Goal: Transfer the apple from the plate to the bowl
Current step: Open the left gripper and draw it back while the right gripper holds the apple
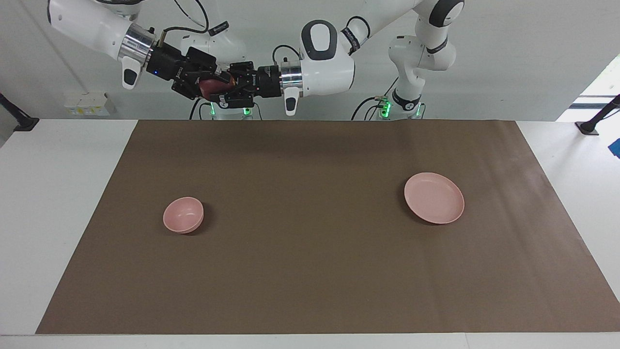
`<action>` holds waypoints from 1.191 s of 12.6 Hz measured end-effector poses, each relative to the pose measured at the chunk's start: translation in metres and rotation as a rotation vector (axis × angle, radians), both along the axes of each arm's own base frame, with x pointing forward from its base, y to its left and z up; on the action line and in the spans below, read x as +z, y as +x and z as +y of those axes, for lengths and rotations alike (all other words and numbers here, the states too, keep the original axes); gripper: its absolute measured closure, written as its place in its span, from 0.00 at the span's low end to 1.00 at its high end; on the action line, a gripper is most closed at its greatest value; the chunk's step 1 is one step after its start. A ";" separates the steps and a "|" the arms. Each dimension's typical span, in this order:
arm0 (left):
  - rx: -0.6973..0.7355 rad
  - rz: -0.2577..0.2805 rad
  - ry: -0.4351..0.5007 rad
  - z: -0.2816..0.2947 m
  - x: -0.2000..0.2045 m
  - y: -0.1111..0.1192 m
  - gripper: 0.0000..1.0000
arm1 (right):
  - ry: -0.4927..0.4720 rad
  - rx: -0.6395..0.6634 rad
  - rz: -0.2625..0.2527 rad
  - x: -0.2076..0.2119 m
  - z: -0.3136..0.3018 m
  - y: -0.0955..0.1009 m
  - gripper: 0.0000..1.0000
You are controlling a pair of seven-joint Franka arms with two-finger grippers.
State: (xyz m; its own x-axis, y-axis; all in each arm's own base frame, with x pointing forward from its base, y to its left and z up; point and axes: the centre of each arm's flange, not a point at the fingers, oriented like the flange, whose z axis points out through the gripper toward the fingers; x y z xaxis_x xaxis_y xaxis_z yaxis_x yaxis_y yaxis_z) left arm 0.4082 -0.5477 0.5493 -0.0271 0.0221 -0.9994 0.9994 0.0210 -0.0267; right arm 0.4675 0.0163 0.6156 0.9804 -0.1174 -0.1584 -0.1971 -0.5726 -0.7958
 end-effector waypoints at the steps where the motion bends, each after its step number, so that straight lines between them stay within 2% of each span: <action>1: -0.001 0.000 0.000 0.000 0.000 -0.001 0.23 | 0.001 0.002 0.002 0.000 0.000 0.000 0.00; 4: -0.008 0.000 0.000 -0.003 0.000 -0.004 0.23 | 0.006 0.011 0.017 -0.001 -0.004 -0.003 0.00; 5: -0.009 0.001 -0.001 -0.004 0.000 -0.005 0.23 | 0.007 0.009 0.025 -0.001 -0.006 -0.004 0.07; 13: -0.012 0.017 -0.001 -0.005 0.000 -0.006 0.23 | 0.005 -0.002 0.048 -0.001 -0.005 -0.004 0.07; 15: -0.018 0.011 0.001 -0.007 0.000 -0.011 0.02 | -0.004 -0.013 0.070 -0.001 -0.004 -0.004 0.07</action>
State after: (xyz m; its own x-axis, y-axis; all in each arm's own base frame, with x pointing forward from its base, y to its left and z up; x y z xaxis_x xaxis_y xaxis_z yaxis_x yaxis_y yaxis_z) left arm 0.3971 -0.5552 0.5491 -0.0374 0.0236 -0.9990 0.9993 0.0031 -0.0374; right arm 0.4630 0.0127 0.6147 0.9653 -0.1304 -0.2264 -0.2597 -0.5727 -0.7776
